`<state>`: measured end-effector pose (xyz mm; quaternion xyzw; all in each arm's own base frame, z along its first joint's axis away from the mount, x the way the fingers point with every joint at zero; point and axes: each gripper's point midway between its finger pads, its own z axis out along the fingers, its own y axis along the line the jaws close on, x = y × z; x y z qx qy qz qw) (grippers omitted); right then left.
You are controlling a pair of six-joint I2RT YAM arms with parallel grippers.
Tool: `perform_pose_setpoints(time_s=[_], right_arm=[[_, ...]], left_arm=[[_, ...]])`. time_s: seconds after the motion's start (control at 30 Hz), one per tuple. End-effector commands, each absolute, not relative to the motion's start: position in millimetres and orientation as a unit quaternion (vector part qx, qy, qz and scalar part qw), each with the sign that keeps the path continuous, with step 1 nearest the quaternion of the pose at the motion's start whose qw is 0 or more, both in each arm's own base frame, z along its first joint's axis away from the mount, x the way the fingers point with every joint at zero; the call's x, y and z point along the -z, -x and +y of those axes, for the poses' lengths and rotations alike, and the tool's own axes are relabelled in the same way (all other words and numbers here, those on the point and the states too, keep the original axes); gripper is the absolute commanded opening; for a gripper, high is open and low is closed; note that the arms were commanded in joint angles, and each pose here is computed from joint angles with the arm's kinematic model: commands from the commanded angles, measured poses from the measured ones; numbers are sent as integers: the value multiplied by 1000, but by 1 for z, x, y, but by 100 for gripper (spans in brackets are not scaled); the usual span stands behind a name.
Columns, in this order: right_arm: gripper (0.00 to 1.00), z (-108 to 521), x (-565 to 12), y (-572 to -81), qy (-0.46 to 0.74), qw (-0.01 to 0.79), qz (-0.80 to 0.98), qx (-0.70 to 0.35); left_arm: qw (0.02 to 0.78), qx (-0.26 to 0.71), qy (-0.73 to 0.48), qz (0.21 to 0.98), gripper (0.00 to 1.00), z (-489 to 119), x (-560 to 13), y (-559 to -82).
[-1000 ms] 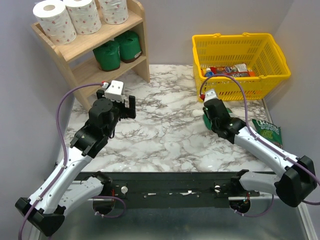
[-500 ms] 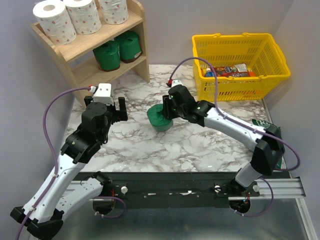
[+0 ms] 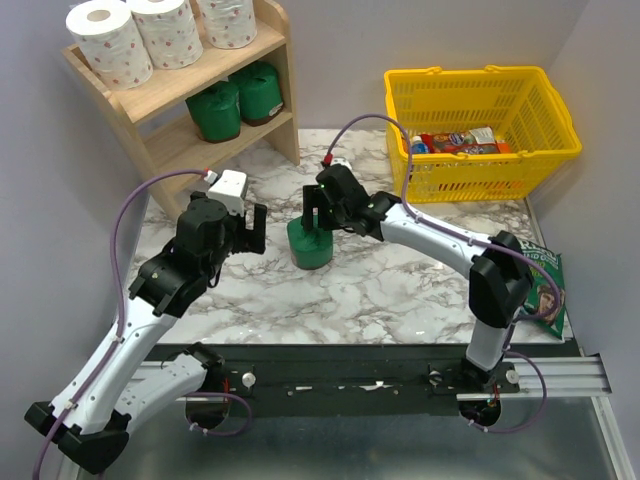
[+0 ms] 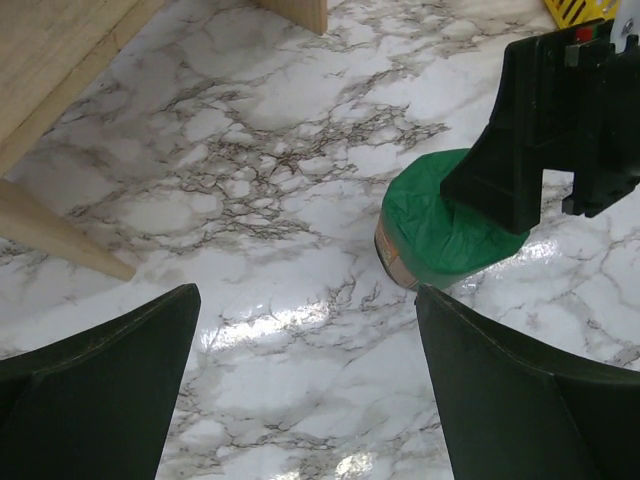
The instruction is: Place and organize the paper towels onto the shelf
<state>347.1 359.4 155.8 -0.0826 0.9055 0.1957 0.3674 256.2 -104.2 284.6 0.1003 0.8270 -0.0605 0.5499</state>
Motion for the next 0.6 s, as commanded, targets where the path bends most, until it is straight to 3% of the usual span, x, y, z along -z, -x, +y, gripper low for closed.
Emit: perform_pose_setpoints(time_s=[0.0,0.2,0.4,0.57], right_arm=[[87,331,-212,-348,81,427,880,-191],[88,266,-251,-311,97,481,855,-167],[87,203,-269,-255,80,529,822,-194],[88,173,-279,-224,84,561,794,-218]], left_arm=[[560,93,-193,800,96,-128,-297,-253],[516,91,-371,767,95,-161,-283,-256],[455,78,-451,763,87,-202,-268,-265],[443,66,-499,742,90,-232,-262,-266]])
